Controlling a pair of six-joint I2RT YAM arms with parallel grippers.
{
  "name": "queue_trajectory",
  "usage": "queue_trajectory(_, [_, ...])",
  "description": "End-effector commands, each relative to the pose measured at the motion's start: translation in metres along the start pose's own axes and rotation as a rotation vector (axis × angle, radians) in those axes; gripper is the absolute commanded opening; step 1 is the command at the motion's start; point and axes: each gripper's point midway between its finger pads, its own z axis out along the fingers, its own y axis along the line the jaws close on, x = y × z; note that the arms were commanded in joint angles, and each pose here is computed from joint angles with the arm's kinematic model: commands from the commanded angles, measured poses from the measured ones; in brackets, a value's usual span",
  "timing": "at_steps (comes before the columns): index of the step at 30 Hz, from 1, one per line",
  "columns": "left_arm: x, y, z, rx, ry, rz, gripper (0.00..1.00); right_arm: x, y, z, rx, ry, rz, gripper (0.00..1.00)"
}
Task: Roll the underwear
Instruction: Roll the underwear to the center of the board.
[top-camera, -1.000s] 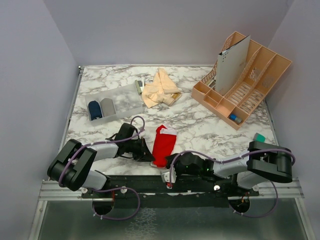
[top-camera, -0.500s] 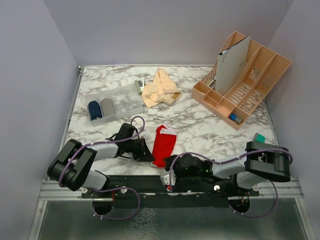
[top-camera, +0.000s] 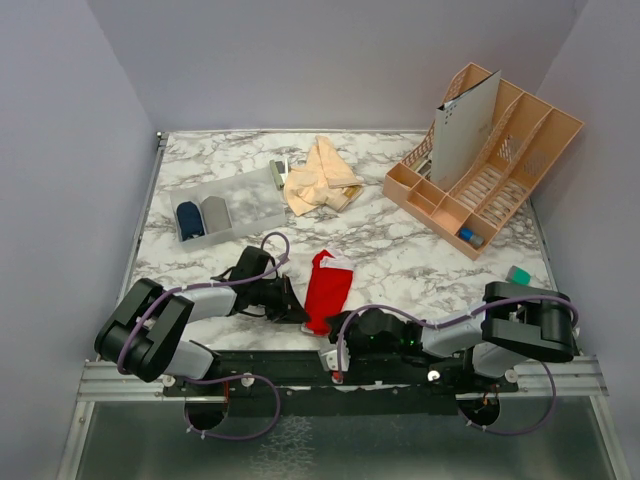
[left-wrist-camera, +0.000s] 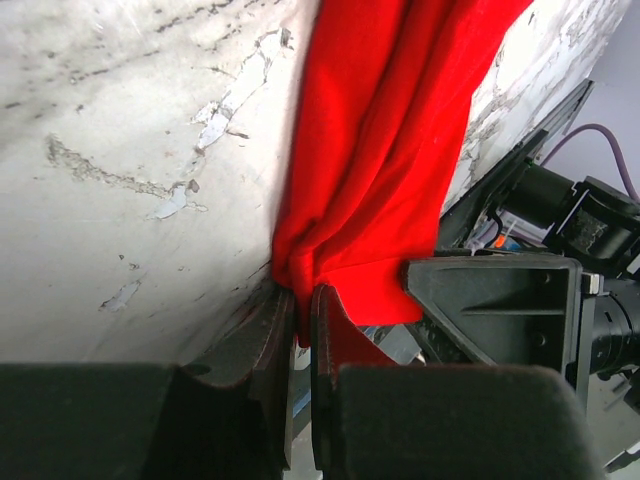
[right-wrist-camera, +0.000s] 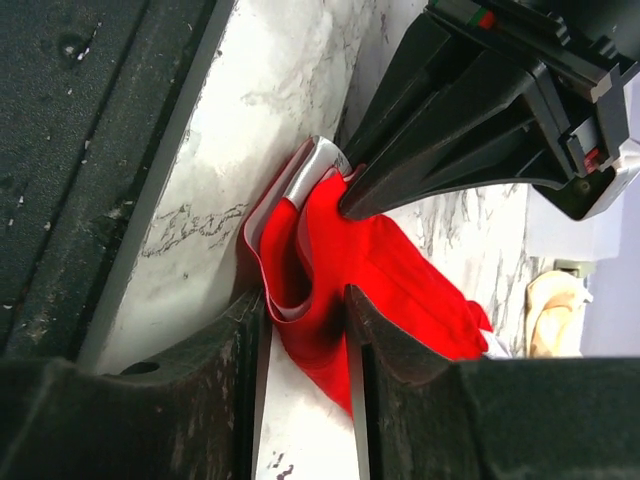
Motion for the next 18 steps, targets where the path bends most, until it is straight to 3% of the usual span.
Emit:
queue_trajectory(1, [0.004,0.023,0.001,-0.075,-0.011,-0.026,0.00,-0.006,0.010,0.004,-0.036,-0.033,0.013,0.32])
queue_trajectory(9, [0.000,0.025,-0.002,-0.093,-0.051,-0.036,0.03,-0.008,0.013,0.010,-0.069,-0.011,0.126,0.01])
queue_trajectory(13, [-0.005,0.021,-0.010,-0.082,-0.124,-0.039,0.34,-0.012,0.011,0.007,-0.003,-0.036,0.341,0.01])
queue_trajectory(18, [-0.007,0.018,-0.021,-0.068,-0.203,-0.044,0.61,-0.023,0.018,0.008,-0.006,-0.104,0.616,0.00])
